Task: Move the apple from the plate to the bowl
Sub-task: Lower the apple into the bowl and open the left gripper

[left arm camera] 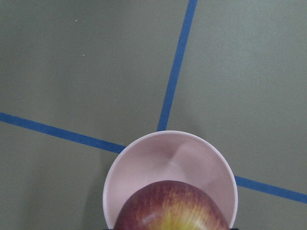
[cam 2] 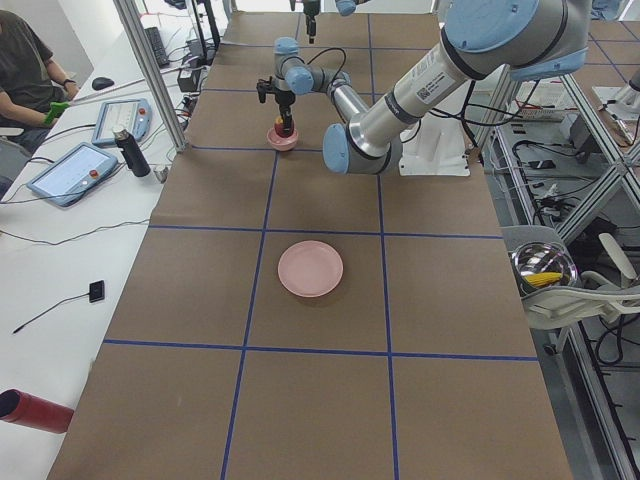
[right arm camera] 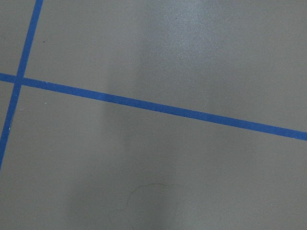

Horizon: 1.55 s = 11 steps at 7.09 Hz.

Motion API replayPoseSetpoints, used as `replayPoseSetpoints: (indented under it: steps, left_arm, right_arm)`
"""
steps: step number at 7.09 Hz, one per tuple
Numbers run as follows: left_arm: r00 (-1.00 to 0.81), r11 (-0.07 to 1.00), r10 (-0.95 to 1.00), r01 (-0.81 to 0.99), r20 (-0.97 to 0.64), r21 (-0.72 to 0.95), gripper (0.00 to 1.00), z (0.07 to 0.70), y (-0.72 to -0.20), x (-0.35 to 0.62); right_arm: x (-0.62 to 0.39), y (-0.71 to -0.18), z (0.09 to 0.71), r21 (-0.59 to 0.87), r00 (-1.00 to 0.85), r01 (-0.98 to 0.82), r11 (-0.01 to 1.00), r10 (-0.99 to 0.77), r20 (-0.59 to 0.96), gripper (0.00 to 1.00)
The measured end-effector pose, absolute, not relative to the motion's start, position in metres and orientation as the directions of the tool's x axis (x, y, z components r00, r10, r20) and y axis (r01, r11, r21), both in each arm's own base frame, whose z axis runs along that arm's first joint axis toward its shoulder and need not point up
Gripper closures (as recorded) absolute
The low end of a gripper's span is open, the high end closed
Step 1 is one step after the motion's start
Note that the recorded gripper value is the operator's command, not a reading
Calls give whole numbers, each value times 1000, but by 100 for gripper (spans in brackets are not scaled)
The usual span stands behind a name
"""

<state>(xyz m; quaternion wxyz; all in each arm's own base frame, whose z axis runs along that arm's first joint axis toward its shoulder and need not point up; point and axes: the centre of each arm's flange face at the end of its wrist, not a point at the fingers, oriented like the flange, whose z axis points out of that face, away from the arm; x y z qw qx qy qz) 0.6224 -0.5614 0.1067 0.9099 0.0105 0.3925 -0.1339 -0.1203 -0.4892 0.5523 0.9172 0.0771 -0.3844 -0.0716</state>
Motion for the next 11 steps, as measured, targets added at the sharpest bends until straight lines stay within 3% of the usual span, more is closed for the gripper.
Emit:
replayPoseSetpoints:
  steps: [4,5,6,7,11]
  left_arm:
    - [648,967,-222,245,-729,-77,100,121,-563,637]
    - [649,967,-222,245,-727,-77,87,124,-564,638]
    - [649,967,-222,245,-727,-77,53,124,-564,638]
    - [649,967,-222,244,-727,-76,39,125,-564,639]
    - [641,967,-216,244,-737,-71,18,128,-565,640]
  right_arm:
    - [-123,-495,559,186,698,76,980,-185,692,0]
    - [-124,-497,561,183,698,77,980,-184,692,0]
    - [-125,-498,562,182,699,78,980,-184,691,0]
    - [-125,-499,562,182,699,78,980,-184,691,0]
    - [-125,-499,562,181,699,77,980,-182,692,0]
